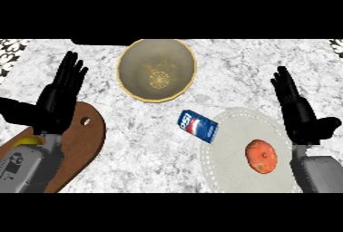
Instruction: Pick the squash from the placemat and place it in the bowl
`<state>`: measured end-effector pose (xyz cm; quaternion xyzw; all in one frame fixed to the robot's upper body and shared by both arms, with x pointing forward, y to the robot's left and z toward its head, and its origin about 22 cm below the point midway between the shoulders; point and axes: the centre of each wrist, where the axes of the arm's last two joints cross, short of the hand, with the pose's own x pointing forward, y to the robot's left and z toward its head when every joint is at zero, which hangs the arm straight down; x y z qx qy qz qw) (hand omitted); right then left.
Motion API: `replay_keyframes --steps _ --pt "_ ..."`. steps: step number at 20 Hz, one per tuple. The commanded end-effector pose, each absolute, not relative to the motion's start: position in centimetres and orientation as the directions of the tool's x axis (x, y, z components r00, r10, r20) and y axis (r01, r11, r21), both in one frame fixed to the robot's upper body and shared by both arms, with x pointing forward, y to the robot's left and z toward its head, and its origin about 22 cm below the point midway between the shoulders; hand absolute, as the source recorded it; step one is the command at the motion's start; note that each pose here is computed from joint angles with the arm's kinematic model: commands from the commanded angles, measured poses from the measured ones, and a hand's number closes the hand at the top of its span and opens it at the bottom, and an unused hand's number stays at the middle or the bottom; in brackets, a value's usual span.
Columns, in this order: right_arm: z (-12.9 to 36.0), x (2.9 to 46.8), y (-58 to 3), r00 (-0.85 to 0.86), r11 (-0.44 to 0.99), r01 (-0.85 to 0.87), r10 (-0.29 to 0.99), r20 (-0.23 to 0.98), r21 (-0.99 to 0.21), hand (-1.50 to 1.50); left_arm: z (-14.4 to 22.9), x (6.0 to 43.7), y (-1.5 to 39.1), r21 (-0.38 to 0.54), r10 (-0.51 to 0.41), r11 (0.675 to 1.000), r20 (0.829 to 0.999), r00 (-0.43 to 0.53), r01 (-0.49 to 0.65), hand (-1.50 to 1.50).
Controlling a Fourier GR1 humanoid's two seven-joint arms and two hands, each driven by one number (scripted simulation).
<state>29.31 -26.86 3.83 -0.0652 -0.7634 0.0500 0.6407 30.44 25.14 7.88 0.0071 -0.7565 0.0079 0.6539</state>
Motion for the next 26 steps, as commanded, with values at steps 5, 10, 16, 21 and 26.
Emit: replay_keyframes --steps 5,10,16,21,26 --pt "4.1 23.7 -28.8 -0.054 0.844 0.364 0.442 0.895 -0.395 1.5 3.9 28.0 24.6 -0.036 0.035 0.996 0.999 0.018 0.081 0.0" --pt "0.7 19.6 -31.2 0.162 0.555 0.724 0.44 0.884 -0.409 -1.5 2.4 26.8 22.7 -0.097 0.082 0.985 0.99 0.111 0.14 0.0" --pt "0.7 14.7 -23.2 0.118 0.596 0.518 0.66 0.742 -0.613 -1.5 4.0 26.9 21.1 -0.086 0.071 0.972 0.995 0.077 0.217 0.0" --pt "1.2 13.9 -26.0 0.421 0.392 0.415 0.717 0.555 -0.821 -1.5 2.7 25.7 20.6 -0.077 0.058 0.963 0.995 0.08 0.257 0.0" --pt "4.2 13.8 -24.1 0.594 0.358 0.282 0.663 0.455 -0.89 -1.5 3.0 26.2 20.4 -0.074 0.062 0.962 0.997 0.056 0.261 0.0"
